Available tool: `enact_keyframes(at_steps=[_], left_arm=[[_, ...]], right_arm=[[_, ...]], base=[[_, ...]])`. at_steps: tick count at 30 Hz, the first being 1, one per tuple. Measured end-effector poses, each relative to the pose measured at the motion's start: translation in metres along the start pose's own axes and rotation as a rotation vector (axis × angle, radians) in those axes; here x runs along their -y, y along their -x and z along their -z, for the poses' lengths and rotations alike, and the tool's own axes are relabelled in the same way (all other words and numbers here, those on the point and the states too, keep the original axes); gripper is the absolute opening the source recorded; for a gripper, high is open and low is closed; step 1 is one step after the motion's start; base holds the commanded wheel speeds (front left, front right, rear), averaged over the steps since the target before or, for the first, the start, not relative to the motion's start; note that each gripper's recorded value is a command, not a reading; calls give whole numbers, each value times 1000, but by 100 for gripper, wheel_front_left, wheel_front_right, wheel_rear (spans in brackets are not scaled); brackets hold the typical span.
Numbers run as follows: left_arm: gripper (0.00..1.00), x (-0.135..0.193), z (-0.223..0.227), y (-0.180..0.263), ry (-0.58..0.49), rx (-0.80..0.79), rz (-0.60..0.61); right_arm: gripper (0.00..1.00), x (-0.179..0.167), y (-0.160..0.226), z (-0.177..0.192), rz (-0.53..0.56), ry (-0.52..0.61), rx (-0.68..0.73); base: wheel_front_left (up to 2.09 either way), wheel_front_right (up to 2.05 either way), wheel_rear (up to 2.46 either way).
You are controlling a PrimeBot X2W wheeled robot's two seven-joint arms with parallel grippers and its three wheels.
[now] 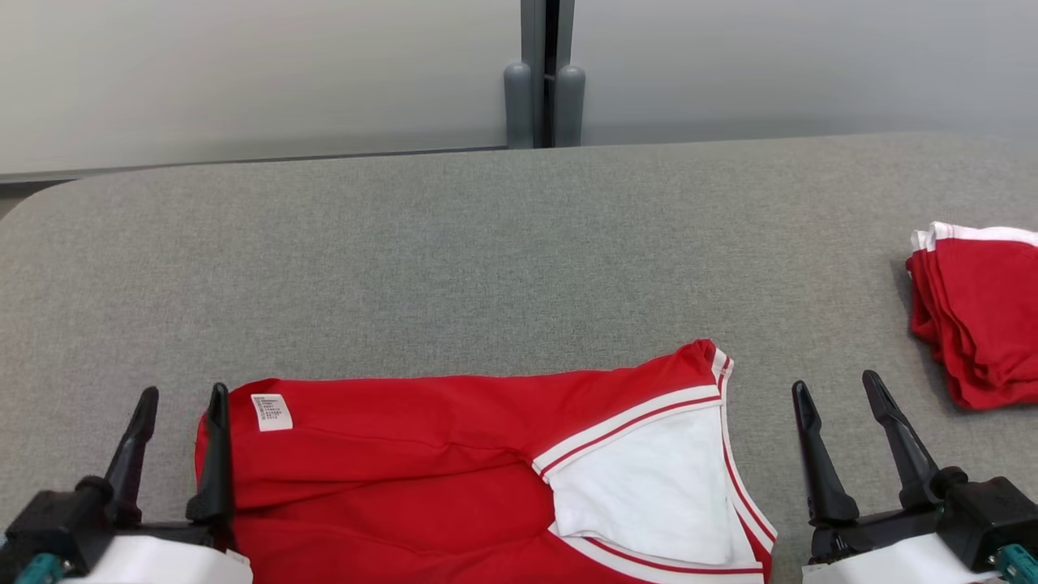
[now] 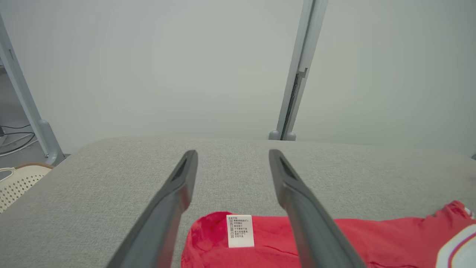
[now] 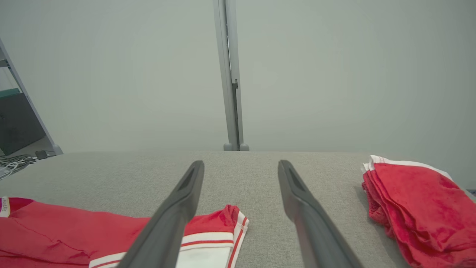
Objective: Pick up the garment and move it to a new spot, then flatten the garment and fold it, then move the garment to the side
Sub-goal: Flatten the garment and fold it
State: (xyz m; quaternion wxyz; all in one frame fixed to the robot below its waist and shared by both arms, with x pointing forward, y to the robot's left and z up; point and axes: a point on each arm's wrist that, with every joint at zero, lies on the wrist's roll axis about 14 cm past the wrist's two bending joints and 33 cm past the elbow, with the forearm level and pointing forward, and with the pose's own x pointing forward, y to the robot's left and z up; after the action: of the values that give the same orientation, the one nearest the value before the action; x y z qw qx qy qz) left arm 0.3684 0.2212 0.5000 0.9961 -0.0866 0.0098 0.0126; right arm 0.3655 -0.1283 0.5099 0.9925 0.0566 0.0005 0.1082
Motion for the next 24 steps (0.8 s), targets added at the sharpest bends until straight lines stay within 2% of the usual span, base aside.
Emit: enact_keyframes(at_steps=[11,24], left_arm=[[100,13,15,33,-55,-23,25],[100,9,20,32,-80,-34,22]], right_arm=[[100,-2,26,3,15,5,-31],[100,1,26,6,23,1,-38]], base=[[0,0,0],[0,0,0]])
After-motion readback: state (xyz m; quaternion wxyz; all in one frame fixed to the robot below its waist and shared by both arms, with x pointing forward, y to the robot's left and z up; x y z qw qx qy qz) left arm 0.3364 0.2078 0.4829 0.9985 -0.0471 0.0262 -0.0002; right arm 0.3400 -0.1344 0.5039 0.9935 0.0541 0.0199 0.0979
